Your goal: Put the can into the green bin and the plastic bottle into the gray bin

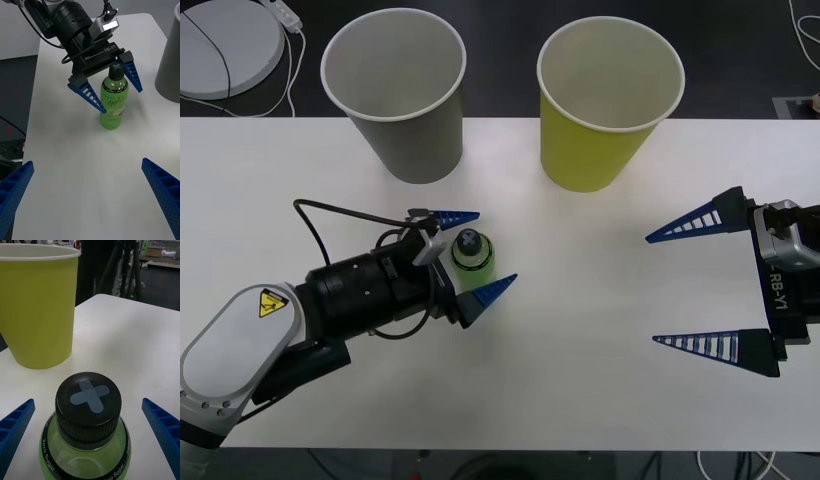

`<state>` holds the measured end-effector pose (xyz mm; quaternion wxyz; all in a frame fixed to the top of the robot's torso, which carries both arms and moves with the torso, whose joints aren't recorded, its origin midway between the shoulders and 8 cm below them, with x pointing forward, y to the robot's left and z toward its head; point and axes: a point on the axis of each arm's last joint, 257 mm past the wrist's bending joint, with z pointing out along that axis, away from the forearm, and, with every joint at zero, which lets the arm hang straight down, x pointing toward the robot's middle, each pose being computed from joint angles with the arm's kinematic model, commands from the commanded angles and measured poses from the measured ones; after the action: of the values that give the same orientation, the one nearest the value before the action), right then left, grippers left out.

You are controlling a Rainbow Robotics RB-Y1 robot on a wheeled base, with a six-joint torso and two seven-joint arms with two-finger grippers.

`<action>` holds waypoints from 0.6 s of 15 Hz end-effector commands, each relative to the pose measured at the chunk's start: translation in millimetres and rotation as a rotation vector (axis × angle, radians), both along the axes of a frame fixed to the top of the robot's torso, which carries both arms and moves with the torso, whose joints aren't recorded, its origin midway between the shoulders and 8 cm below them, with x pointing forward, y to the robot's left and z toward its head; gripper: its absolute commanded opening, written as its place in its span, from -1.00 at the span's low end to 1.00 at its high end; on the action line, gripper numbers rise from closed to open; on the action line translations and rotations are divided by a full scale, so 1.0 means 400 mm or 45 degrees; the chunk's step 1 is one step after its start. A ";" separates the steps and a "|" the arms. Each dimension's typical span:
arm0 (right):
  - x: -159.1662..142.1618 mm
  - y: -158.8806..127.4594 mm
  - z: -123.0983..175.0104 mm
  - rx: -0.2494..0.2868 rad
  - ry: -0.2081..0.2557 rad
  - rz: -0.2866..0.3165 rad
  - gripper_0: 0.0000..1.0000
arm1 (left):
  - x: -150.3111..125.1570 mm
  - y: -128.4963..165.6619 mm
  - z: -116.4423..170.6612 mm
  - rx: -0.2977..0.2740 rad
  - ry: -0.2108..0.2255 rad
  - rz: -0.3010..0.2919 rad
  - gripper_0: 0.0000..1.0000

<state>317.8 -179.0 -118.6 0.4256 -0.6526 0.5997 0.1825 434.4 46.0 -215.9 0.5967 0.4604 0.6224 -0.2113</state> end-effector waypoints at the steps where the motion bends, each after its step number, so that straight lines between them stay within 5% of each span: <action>1: 0.000 0.000 0.000 0.000 0.000 0.000 1.00 | 0.002 0.008 -0.009 0.018 -0.001 0.012 1.00; 9: 0.000 0.000 0.000 0.000 0.000 0.000 1.00 | 0.003 0.023 -0.043 0.085 -0.006 0.021 1.00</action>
<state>317.8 -179.0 -118.6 0.4256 -0.6526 0.5997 0.1825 435.8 55.5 -233.3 0.5840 0.4753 0.6319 -0.1838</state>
